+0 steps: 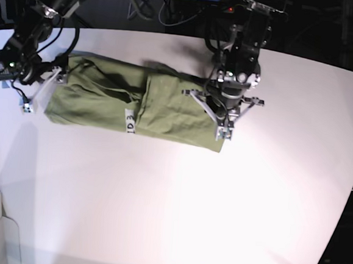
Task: Fold the T-shirt properly
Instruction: 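Lift the other strip end with the right gripper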
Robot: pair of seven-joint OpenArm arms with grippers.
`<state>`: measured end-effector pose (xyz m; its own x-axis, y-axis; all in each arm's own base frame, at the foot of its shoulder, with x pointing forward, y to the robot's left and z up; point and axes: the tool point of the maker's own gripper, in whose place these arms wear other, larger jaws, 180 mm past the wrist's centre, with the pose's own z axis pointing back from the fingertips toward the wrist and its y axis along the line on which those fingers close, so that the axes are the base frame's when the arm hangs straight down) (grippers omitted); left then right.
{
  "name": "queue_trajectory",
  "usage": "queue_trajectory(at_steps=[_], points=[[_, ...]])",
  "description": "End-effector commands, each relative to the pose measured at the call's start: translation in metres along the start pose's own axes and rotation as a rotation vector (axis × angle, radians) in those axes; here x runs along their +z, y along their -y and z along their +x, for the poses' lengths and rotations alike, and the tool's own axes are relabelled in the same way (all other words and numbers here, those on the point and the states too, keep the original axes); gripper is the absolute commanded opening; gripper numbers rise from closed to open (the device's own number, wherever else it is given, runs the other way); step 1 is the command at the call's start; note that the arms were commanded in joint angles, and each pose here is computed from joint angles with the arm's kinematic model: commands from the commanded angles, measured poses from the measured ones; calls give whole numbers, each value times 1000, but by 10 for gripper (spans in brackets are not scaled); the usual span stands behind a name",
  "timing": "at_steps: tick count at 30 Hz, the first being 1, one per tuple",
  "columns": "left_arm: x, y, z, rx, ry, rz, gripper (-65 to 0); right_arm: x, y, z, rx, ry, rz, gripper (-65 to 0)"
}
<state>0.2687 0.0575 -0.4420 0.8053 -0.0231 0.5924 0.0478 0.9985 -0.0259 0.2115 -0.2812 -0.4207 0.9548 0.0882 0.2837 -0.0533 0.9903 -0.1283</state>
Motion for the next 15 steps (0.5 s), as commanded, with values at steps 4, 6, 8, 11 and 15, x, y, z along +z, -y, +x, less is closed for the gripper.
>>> queue_trajectory(at_steps=[4, 6, 8, 11, 15], points=[[1, 2, -31, 5, -123, -7, -628, 6, 7, 13, 4, 39, -16, 0], [1, 4, -31, 1, -122, -11, -628, 6, 6, 15, 1, 43, -14, 0], [1, 4, -31, 0, -122, -12, -628, 7, 6, 17, 1, 46, -14, 0], [1, 4, -31, 0, -122, -12, -628, 7, 7, 18, -1, 50, -17, 0], [1, 6, -30, 2, -121, -14, -628, 6, 5, 16, -2, 45, -11, 0]])
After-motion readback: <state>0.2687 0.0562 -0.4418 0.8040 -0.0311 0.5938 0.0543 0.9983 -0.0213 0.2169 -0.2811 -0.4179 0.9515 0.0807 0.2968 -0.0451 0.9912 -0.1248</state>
